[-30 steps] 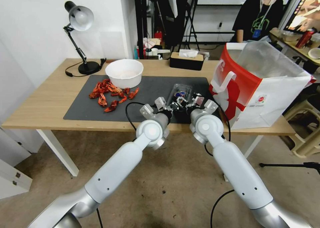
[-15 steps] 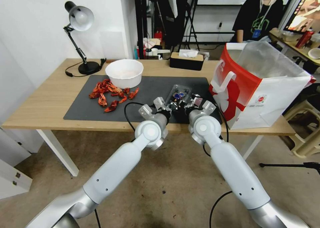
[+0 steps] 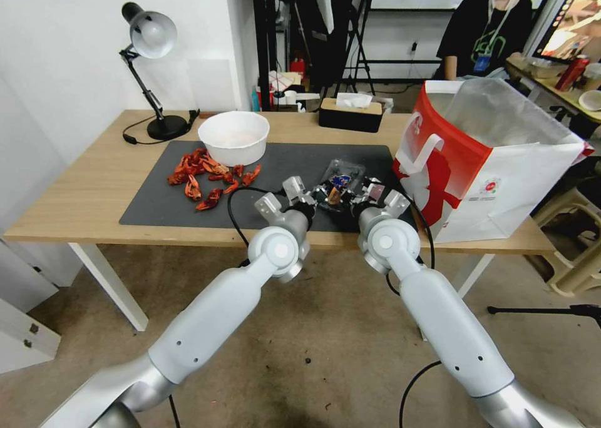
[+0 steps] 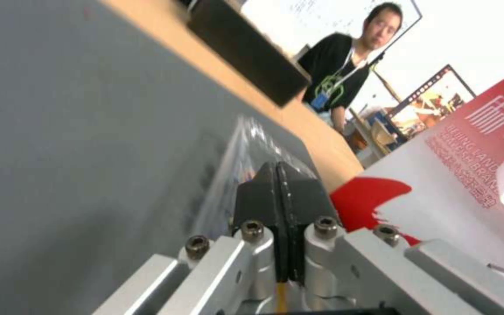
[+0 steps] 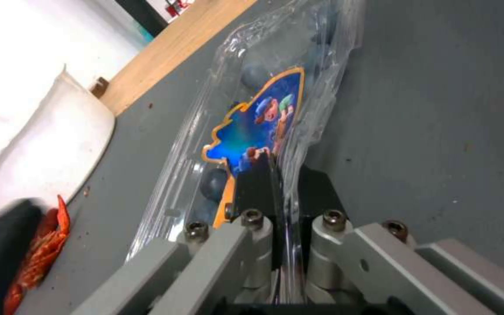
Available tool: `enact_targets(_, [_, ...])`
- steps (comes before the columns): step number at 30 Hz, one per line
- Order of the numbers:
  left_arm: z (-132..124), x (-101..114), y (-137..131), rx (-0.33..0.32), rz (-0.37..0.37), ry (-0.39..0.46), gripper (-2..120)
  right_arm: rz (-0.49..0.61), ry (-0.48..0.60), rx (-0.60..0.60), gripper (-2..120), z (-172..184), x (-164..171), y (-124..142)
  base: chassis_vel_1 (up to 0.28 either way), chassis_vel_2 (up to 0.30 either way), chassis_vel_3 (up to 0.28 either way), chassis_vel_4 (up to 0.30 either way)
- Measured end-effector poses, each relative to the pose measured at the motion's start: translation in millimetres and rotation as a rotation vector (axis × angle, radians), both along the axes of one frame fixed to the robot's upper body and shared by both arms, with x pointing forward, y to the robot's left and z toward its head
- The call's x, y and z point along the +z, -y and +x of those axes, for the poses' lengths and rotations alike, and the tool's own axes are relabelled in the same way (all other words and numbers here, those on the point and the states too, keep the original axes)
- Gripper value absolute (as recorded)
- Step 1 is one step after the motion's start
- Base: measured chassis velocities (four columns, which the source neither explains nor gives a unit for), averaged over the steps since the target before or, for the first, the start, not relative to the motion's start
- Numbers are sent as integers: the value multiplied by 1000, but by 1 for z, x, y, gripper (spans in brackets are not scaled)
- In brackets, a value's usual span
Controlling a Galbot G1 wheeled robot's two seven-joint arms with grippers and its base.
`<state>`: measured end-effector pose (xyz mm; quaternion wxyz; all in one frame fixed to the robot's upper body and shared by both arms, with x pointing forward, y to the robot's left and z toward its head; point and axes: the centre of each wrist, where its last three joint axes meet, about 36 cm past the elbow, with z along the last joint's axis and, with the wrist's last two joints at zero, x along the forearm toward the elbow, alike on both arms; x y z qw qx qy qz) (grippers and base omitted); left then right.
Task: Close the takeout container lid, then place the container into the takeout bag.
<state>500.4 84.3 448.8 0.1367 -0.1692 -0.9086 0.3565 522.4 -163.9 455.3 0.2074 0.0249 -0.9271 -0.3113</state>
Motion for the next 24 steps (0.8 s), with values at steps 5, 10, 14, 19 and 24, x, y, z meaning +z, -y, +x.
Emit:
enact_targets(5, [-16, -3, -21, 17, 140, 142, 17, -7, 3, -1, 0, 0, 0, 0, 0, 0, 0, 0])
enact_targets(10, [-35, -10, -50, 43, 275, 262, 37, -12, 5, -1, 0, 0, 0, 0, 0, 0, 0, 0])
enact_targets(14, [-49, -12, -70, 69, 362, 322, 51, -16, 6, -2, 0, -1, -1, -1, 0, 0, 0, 0])
enact_targets(19, [-62, -11, -90, 93, 431, 371, 66, -22, 8, -2, 0, -2, -3, 0, 0, 0, 0, 0])
enact_targets(24, [-81, -16, -118, 139, 567, 428, 85, -23, 9, -3, 0, -2, -4, 0, 0, 0, 0, 0])
